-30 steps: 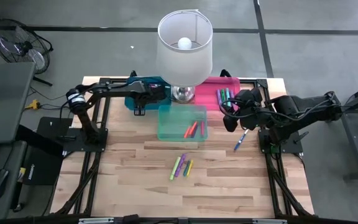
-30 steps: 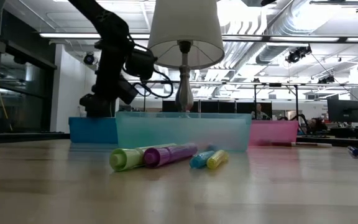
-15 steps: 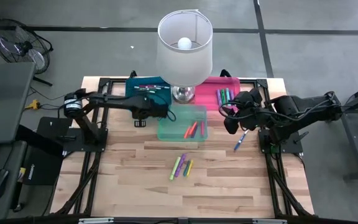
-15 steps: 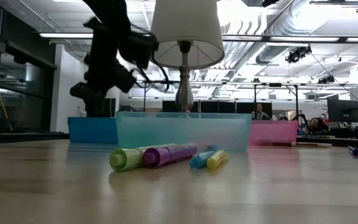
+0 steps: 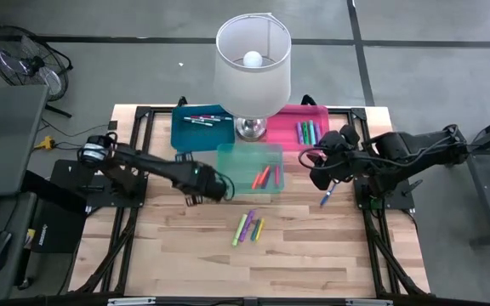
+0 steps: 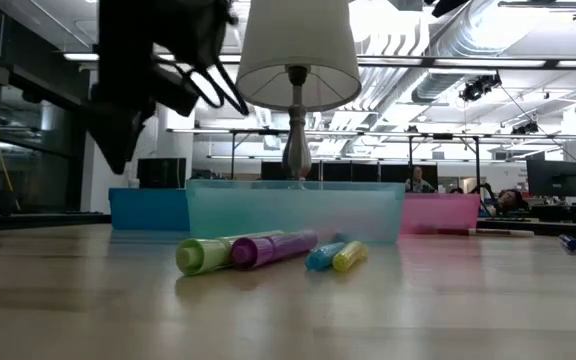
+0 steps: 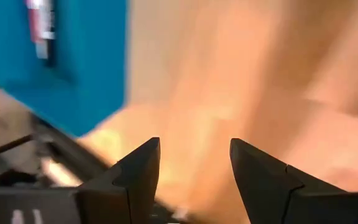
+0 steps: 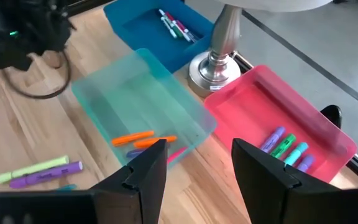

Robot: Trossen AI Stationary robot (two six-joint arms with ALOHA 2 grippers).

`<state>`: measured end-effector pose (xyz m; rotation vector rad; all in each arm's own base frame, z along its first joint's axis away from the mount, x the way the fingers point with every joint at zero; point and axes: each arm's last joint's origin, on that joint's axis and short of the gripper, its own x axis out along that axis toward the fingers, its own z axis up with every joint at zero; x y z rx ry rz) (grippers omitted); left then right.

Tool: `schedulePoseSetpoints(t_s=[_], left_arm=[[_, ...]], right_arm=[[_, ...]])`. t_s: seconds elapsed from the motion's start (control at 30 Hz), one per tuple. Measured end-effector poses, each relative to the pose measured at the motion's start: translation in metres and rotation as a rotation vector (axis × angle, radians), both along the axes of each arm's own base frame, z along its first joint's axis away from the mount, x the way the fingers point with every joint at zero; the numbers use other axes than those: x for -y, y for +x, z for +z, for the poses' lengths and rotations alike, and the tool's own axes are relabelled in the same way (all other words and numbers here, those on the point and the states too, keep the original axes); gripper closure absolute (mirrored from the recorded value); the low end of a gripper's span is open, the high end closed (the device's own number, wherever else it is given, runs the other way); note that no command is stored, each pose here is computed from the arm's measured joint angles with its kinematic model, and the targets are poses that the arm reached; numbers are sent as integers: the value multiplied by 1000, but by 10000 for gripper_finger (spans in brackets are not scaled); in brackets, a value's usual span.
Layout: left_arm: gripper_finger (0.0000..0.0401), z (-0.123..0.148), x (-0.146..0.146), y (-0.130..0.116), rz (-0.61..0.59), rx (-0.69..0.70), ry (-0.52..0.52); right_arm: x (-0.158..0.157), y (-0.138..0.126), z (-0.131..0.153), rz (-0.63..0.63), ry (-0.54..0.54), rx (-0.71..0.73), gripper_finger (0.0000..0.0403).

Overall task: Pick & Place Markers
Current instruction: Put the light green highlighter pen into the red bin

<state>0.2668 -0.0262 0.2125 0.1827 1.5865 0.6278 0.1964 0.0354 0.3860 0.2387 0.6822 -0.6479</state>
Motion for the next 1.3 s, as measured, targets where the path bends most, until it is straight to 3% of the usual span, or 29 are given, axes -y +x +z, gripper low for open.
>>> schedulePoseSetpoints(t_s=[0.2,0.47,0.67,0.83,1.0,1.2,1.3], left_arm=[[210,-3,43,2,89,170,-142],[210,-2,94,23,136,435,-557],[210,6,108,39,295,637,-733],[210,7,108,43,492,710,-742],[210,-9,111,51,638,719,-731],[210,-10,118,70,690,712,-690],[210,-7,120,76,699,671,-606]], right_arm=[[-4,-1,0,31,-11,-10,233],[-9,-2,0,61,-16,-13,233],[-13,-3,0,85,-16,-14,233],[-18,-4,0,108,-19,-13,233],[-22,-4,-8,114,-44,-30,233],[-26,-2,-43,100,7,-111,233],[-27,-1,-61,78,53,-140,233]])
